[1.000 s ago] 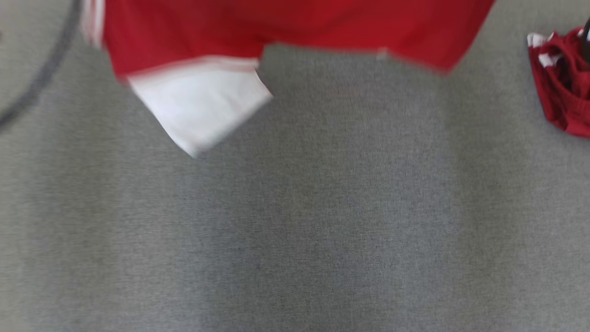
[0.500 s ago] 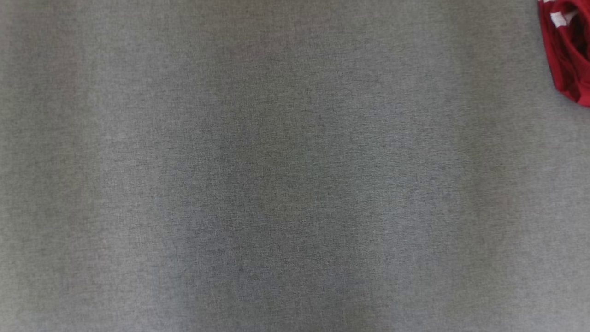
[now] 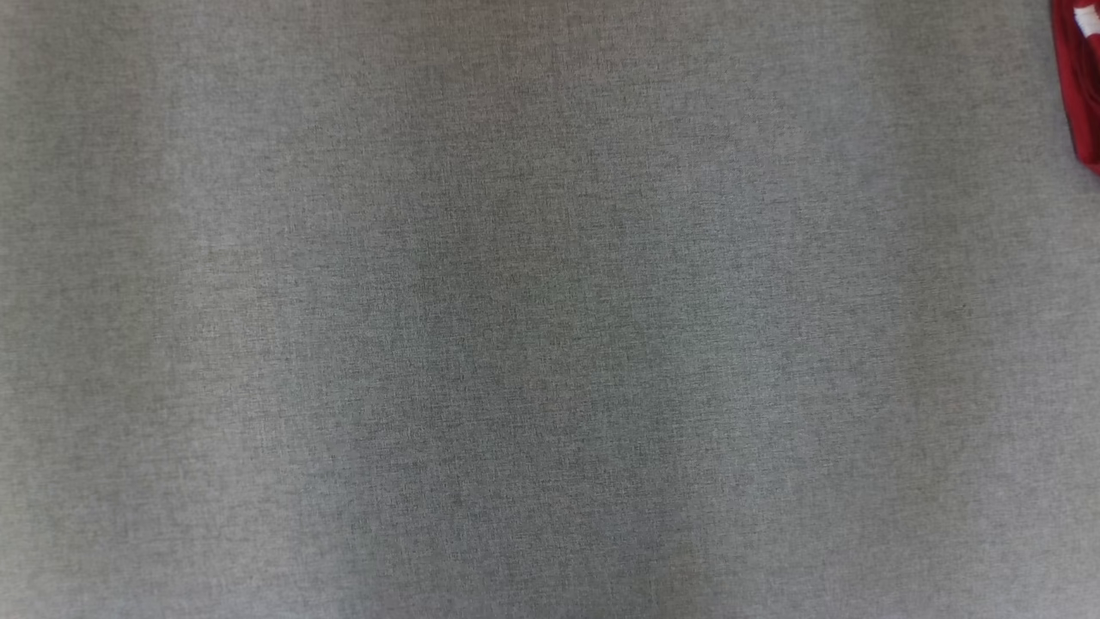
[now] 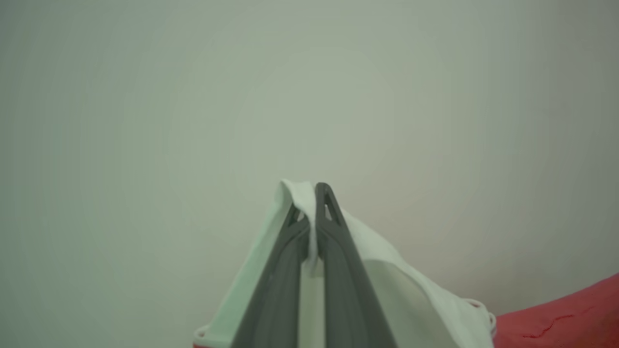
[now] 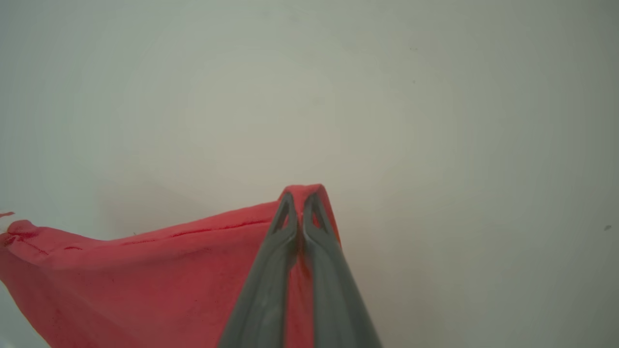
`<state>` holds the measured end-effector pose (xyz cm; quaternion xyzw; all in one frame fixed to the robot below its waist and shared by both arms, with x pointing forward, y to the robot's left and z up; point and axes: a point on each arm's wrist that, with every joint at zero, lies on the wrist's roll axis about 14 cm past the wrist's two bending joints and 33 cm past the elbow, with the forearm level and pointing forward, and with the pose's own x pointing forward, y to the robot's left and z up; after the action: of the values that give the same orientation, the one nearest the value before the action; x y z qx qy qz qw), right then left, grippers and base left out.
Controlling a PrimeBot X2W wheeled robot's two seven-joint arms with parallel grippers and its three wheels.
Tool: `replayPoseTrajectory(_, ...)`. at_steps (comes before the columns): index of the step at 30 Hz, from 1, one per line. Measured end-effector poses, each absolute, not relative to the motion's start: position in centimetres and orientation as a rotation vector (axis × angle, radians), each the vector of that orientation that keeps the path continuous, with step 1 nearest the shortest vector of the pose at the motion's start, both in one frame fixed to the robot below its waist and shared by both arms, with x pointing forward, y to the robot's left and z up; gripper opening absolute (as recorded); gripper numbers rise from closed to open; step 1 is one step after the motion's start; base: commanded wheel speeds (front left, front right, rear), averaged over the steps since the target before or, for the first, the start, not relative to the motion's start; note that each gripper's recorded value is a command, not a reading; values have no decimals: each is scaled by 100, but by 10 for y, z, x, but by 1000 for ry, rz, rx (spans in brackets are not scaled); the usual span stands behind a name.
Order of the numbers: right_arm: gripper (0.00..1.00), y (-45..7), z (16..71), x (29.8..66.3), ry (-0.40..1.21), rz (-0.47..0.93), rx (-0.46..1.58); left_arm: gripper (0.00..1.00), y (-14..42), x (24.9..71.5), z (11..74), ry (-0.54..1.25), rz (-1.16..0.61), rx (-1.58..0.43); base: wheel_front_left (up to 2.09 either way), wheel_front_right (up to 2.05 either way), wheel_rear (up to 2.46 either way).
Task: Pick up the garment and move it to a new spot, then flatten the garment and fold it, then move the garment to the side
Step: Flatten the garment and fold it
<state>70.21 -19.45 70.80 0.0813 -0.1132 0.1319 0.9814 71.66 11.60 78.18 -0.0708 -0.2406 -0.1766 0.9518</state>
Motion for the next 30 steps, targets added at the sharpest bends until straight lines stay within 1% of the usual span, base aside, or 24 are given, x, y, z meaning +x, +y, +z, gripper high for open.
replayPoseTrajectory(4, 0, -189, 688, 693, -189, 293, 161, 0, 116, 711, 766, -482, -372, -159, 0, 0, 0)
replayPoseTrajectory(10, 0, -184, 670, 665, -162, 350, 168, 0, 130, 692, 751, -491, -372, -223, 0, 0, 0)
replayPoseTrajectory(11, 0, -184, 670, 665, -162, 350, 168, 0, 130, 692, 751, -491, -372, -223, 0, 0, 0)
replayPoseTrajectory(12, 0, -184, 659, 652, -144, 366, 178, 0, 134, 684, 739, -476, -371, -245, 0, 0, 0)
replayPoseTrajectory(13, 0, -184, 659, 652, -144, 366, 178, 0, 134, 684, 739, -476, -371, -245, 0, 0, 0)
replayPoseTrajectory(15, 0, -187, 647, 639, -121, 375, 199, 0, 138, 674, 727, -461, -370, -266, 0, 0, 0)
replayPoseTrajectory(16, 0, -187, 636, 623, -99, 392, 191, 0, 144, 661, 717, -453, -355, -287, 0, 0, 0)
replayPoseTrajectory(23, 0, -191, 595, 563, -19, 422, 246, 0, 162, 597, 675, -418, -290, -396, 0, 0, 0)
replayPoseTrajectory(27, 0, -189, 561, 523, 54, 431, 303, 0, 166, 551, 641, -357, -246, -432, 0, 0, 0)
replayPoseTrajectory(30, 0, -189, 539, 495, 109, 428, 331, 0, 165, 515, 607, -276, -207, -465, 0, 0, 0)
